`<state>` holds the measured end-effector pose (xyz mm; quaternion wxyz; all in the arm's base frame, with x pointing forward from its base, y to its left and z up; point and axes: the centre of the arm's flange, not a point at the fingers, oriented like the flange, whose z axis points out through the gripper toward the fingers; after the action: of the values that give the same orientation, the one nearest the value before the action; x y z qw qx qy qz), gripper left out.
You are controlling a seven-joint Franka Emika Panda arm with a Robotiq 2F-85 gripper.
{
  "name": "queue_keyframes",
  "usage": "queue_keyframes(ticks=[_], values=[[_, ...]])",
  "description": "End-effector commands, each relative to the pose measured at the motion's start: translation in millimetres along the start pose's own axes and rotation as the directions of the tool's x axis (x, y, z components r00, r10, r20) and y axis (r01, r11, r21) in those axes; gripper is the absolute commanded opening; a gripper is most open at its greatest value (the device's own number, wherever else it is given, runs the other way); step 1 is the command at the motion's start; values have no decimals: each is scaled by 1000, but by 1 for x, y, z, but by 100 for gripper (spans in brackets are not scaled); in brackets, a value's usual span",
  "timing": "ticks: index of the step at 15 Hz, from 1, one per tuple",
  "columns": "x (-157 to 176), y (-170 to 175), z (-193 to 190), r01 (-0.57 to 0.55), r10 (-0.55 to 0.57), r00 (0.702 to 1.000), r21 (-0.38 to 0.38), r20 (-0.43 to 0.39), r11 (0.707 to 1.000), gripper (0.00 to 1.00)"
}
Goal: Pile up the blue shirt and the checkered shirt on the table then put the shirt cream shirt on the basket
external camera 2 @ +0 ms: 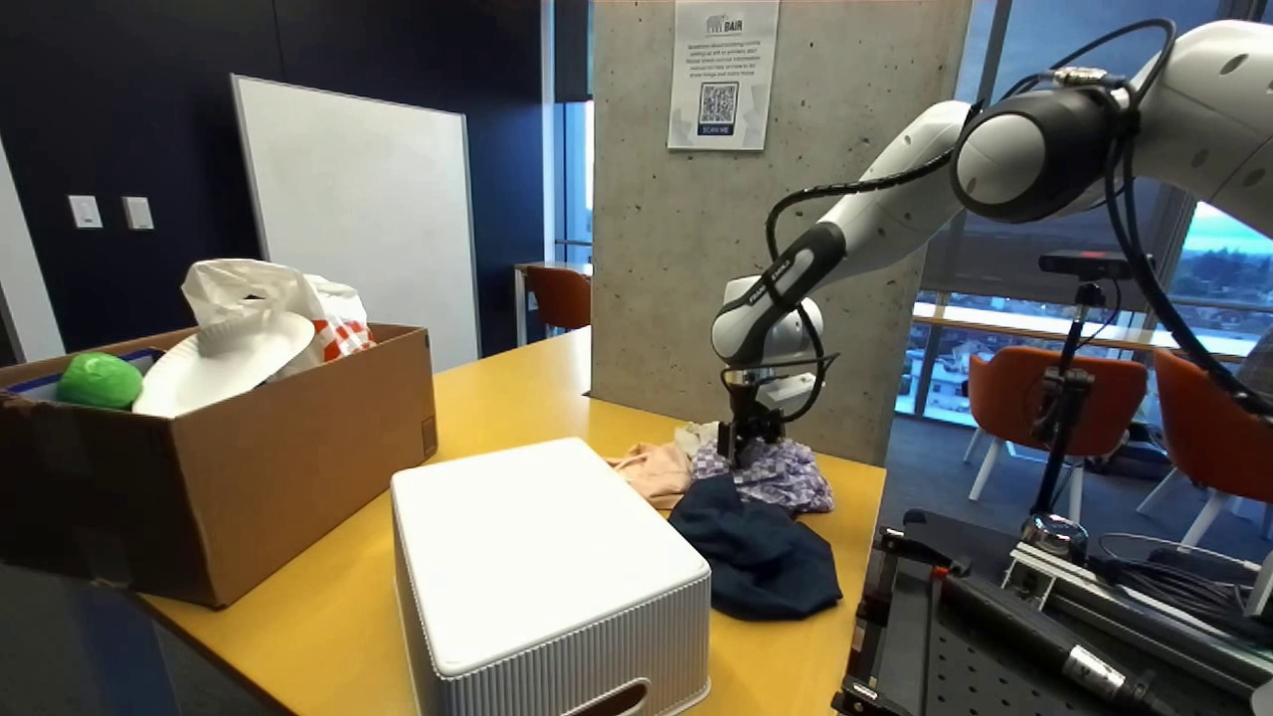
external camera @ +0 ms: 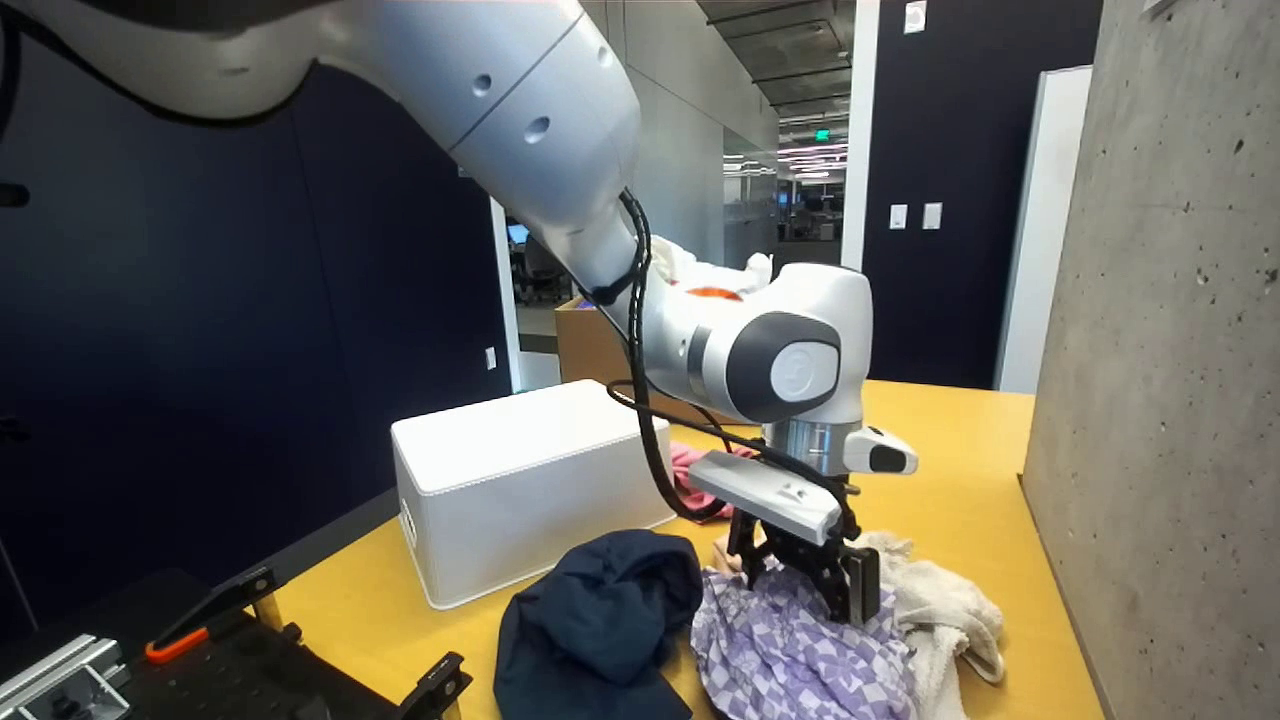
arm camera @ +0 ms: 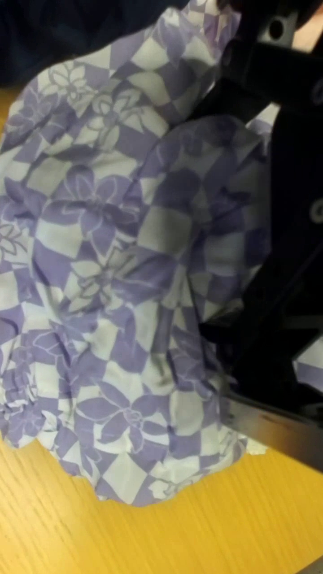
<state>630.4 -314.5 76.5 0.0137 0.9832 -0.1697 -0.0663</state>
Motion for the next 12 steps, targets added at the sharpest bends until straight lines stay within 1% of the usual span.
queue_keyframes(ticks=[1, 2, 5, 6, 9, 10, 12], values=[[20, 10, 18, -27, 27, 999, -11, 46, 1000, 75], [21, 12, 22, -39, 40, 998, -13, 53, 999, 74], [26, 15, 18, -58, 59, 996, -10, 60, 998, 49], [28, 17, 14, -67, 67, 996, -10, 61, 998, 42], [34, 16, -9, -79, 79, 996, -6, 51, 997, 21], [37, 15, -21, -84, 84, 996, -6, 39, 996, 12], [42, 9, -51, -91, 91, 996, 1, 12, 996, 0]])
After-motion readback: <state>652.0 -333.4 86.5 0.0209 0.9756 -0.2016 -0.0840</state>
